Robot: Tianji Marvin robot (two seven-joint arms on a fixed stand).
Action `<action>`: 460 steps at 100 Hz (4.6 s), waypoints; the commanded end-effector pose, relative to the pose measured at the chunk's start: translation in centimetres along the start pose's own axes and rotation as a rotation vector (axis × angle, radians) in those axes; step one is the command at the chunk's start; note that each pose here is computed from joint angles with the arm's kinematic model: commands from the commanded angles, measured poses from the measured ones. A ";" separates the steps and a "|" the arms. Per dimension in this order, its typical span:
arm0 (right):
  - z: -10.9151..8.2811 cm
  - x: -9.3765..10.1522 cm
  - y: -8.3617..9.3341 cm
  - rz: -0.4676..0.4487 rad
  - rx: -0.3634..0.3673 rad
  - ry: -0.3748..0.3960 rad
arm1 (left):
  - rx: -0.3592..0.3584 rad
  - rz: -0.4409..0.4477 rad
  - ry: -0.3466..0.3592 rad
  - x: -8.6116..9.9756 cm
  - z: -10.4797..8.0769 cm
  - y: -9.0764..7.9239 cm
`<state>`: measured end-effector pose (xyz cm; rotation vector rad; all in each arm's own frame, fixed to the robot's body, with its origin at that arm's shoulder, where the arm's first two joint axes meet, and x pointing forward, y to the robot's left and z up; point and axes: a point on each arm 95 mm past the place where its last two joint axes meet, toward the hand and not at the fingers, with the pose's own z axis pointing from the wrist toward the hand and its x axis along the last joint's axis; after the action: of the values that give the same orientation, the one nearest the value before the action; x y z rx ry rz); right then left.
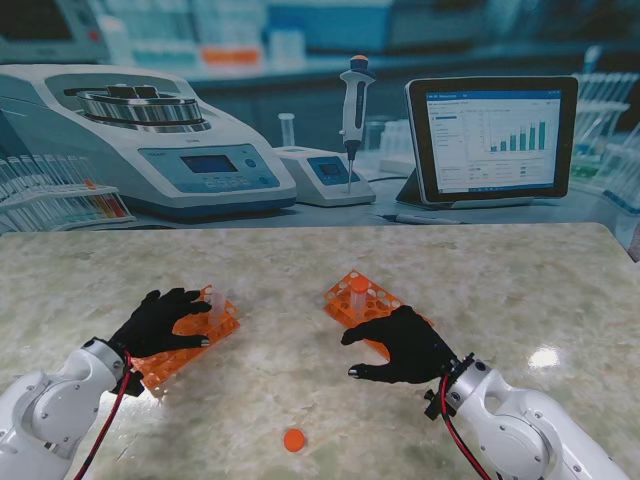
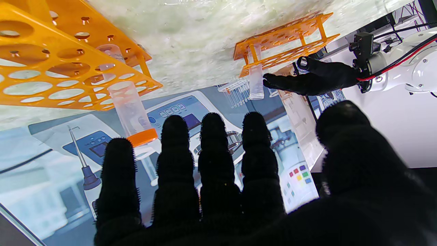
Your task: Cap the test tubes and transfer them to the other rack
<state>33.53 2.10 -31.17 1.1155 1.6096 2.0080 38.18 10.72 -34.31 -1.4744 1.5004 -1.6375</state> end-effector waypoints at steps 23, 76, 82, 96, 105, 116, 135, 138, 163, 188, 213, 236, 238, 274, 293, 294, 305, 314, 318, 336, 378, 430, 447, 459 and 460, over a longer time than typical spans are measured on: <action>-0.1 0.2 -0.3 0.005 0.007 0.003 | -0.013 -0.020 0.030 0.7 -0.5 0.0; -0.1 0.3 -0.3 0.007 0.009 0.008 | -0.030 -0.029 0.021 1.1 0.9 0.9; -0.1 0.4 -0.3 0.007 0.009 0.008 | -0.034 -0.030 0.017 1.0 1.0 1.1; -0.1 0.4 -0.3 0.007 0.010 0.009 | -0.034 -0.039 0.013 0.9 1.0 1.5; 0.0 0.4 -0.4 0.008 0.011 0.010 | -0.033 -0.054 0.016 0.9 1.0 1.7; 0.0 0.5 -0.4 0.008 0.013 0.012 | -0.035 -0.072 0.019 1.0 1.1 2.0; 0.1 0.5 -0.4 0.010 0.016 0.012 | -0.038 -0.106 0.018 1.2 1.1 2.3; 0.1 0.5 -0.5 0.010 0.017 0.012 | -0.038 -0.108 0.018 1.2 1.1 2.3; 0.2 0.6 -0.5 0.012 0.022 0.014 | -0.030 -0.127 0.007 1.2 1.0 2.7; 0.3 0.6 -0.6 0.014 0.027 0.015 | -0.015 -0.135 0.003 1.2 1.0 2.8; 0.3 0.7 -0.6 0.017 0.028 0.016 | 0.007 -0.128 0.007 1.2 0.8 2.5; 0.4 0.7 -0.6 0.019 0.028 0.016 | 0.037 -0.136 0.018 1.2 0.4 2.1; 0.4 0.7 -0.6 0.019 0.028 0.016 | 0.040 -0.137 0.020 1.2 0.4 2.1; 0.4 0.7 -0.6 0.020 0.029 0.017 | 0.124 -0.101 0.063 1.6 -0.8 0.6; 0.4 0.7 -0.6 0.020 0.028 0.017 | 0.162 -0.078 0.061 1.4 -1.7 0.1; 0.4 0.7 -0.6 0.020 0.029 0.017 | 0.163 -0.077 0.060 1.3 -1.7 0.1; 0.4 0.7 -0.6 0.019 0.030 0.017 | 0.175 -0.060 0.050 1.0 -2.1 0.0; 0.4 0.7 -0.7 0.019 0.031 0.018 | 0.177 -0.035 0.032 0.6 -2.5 -0.1; 0.4 0.7 -0.7 0.019 0.030 0.018 | 0.177 -0.025 0.021 0.4 -2.6 -0.1; 0.5 0.7 -0.7 0.020 0.032 0.017 | 0.167 0.004 -0.026 -0.5 -2.9 0.2; 0.4 0.7 -0.6 0.019 0.032 0.018 | 0.102 0.042 -0.081 -1.2 -2.2 0.5; 0.3 0.7 -0.6 0.020 0.033 0.021 | 0.062 0.038 -0.058 -0.7 -0.5 0.6; 0.3 0.7 -0.6 0.020 0.033 0.021 | 0.038 0.034 -0.058 -0.6 0.1 0.6; 0.3 0.7 -0.6 0.020 0.033 0.021 | 0.029 0.032 -0.057 -0.6 0.6 0.6; 0.3 0.7 -0.6 0.020 0.034 0.022 | 0.028 0.032 -0.057 -0.5 0.6 0.6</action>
<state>33.48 2.88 -31.27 1.1206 1.6483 2.0186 38.50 10.88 -35.20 -1.4569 1.4503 -1.5825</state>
